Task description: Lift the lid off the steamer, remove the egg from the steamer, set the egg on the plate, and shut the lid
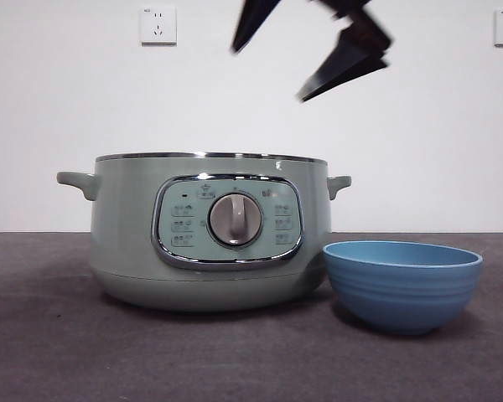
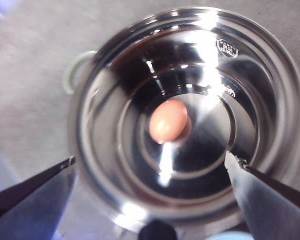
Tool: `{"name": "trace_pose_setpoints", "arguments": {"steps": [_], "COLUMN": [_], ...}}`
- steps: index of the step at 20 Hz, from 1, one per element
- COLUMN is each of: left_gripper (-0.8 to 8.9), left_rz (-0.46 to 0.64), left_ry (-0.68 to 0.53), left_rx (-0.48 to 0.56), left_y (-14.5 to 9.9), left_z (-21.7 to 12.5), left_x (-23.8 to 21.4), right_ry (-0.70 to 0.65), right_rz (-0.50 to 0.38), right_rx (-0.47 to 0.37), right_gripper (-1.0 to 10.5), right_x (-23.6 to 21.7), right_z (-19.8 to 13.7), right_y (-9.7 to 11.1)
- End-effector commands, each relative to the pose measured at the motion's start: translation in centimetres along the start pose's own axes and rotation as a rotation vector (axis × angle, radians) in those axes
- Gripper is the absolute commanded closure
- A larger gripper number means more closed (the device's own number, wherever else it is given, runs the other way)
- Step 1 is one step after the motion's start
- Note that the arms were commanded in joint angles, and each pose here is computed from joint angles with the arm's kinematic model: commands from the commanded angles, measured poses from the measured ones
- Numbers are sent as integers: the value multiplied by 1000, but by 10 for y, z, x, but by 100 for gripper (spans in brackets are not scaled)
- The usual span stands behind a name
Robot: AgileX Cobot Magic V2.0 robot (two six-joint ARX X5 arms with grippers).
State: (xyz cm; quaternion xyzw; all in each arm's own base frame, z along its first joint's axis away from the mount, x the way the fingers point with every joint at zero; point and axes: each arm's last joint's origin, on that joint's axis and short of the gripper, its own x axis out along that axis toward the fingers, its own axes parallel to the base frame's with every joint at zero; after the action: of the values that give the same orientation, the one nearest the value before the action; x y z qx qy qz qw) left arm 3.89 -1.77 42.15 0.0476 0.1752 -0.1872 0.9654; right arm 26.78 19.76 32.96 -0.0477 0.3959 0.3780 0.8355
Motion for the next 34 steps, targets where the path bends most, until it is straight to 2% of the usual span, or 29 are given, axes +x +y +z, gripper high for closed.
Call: {"name": "trace_pose_setpoints", "arguments": {"steps": [1, 5, 9, 16, 26, 28, 30, 34], "left_gripper": [822, 822, 822, 822, 822, 822, 822, 822], "left_rz": [1, -1, -2, -4, -5, -4, -5, -4], "left_ry": [-53, -26, -31, -31, -31, -31, -31, -30], "left_rx": [-19, -15, -15, -12, -9, -9, -8, -8], "left_y": [1, 1, 1, 1, 1, 1, 1, 1], "left_z": [2, -1, -1, -1, -1, -1, -1, -1], "left_x": [-11, -11, -12, -12, -12, -12, -12, -11], "right_ry": [53, 116, 178, 140, 228, 242, 237, 228], "right_rz": [-44, -69, -112, -109, -118, -118, -117, -114], "right_rx": [-34, -51, -36, -4, 31, 38, 41, 40], "right_gripper": [442, 442, 442, 446, 449, 512, 526, 807], "right_x": [31, 77, 107, 125, 164, 171, 173, 174], "right_z": [12, 20, 12, 12, -6, -10, -10, -9], "right_y": [5, 10, 4, 2, -7, -9, -8, -7]}}
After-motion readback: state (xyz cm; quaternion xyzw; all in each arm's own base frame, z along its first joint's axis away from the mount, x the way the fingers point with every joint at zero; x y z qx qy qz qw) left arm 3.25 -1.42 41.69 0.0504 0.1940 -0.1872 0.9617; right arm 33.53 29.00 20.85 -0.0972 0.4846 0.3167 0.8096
